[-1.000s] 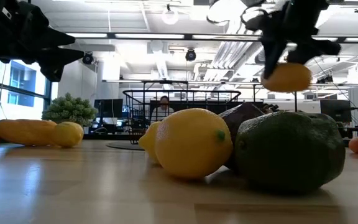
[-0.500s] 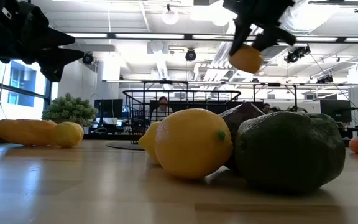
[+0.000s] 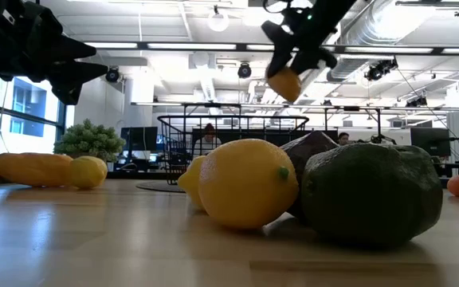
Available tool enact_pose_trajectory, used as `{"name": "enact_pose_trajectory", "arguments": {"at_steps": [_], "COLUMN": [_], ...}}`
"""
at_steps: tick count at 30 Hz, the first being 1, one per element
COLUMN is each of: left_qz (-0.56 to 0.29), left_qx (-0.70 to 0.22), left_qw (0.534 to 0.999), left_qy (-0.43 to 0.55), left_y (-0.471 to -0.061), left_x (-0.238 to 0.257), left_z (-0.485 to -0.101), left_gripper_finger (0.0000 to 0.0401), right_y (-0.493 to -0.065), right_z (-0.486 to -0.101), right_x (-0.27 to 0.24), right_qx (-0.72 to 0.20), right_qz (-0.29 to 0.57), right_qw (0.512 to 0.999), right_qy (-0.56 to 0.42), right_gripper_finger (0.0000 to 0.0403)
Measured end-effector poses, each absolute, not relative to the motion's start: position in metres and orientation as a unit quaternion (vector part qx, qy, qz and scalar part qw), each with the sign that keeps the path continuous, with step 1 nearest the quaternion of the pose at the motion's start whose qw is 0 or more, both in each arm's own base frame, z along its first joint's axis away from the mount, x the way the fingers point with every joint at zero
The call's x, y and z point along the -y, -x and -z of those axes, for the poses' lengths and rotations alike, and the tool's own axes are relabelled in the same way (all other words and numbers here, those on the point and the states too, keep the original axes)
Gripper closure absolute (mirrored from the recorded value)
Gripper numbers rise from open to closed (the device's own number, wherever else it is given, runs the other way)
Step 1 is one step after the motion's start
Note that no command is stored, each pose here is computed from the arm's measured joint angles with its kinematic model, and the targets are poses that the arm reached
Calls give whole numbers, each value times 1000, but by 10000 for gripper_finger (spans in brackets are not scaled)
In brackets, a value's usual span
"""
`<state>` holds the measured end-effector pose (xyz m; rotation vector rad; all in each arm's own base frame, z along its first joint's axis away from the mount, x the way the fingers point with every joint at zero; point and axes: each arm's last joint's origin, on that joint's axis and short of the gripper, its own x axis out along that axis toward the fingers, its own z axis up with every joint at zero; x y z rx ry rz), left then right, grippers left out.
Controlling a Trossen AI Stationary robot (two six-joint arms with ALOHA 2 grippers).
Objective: Build produce basket
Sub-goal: Put the yellow mango into the wire basket
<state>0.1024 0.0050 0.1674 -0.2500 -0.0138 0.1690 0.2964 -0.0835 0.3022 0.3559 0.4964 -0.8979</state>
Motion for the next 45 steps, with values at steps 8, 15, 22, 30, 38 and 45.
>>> {"name": "enact_pose_trajectory", "arguments": {"at_steps": [8, 15, 22, 30, 38, 45], "left_qz": [-84, -84, -84, -84, -84, -84], "left_qx": [7, 7, 7, 7, 7, 7], "left_qw": [989, 989, 989, 989, 989, 989], "left_qy": [125, 125, 125, 125, 125, 125], "left_y": [-102, -102, -102, -102, -102, -102], "left_x": [-5, -5, -5, -5, -5, -5], "left_z": [-167, -167, -167, -167, -167, -167], "left_gripper_finger": [213, 213, 213, 213, 213, 213], "right_y": [-310, -320, -328, -327, -325, -322], "right_z": [-275, -245, -224, -214, -213, -213], "right_x": [118, 144, 164, 176, 180, 184], "right_qx": [-276, -317, -325, -328, -325, -318], "right_qz": [403, 363, 330, 329, 339, 349], "right_qw": [854, 850, 858, 854, 847, 840], "right_qy": [-181, -213, -225, -233, -249, -267], "right_gripper_finger": [210, 210, 210, 210, 163, 84]}}
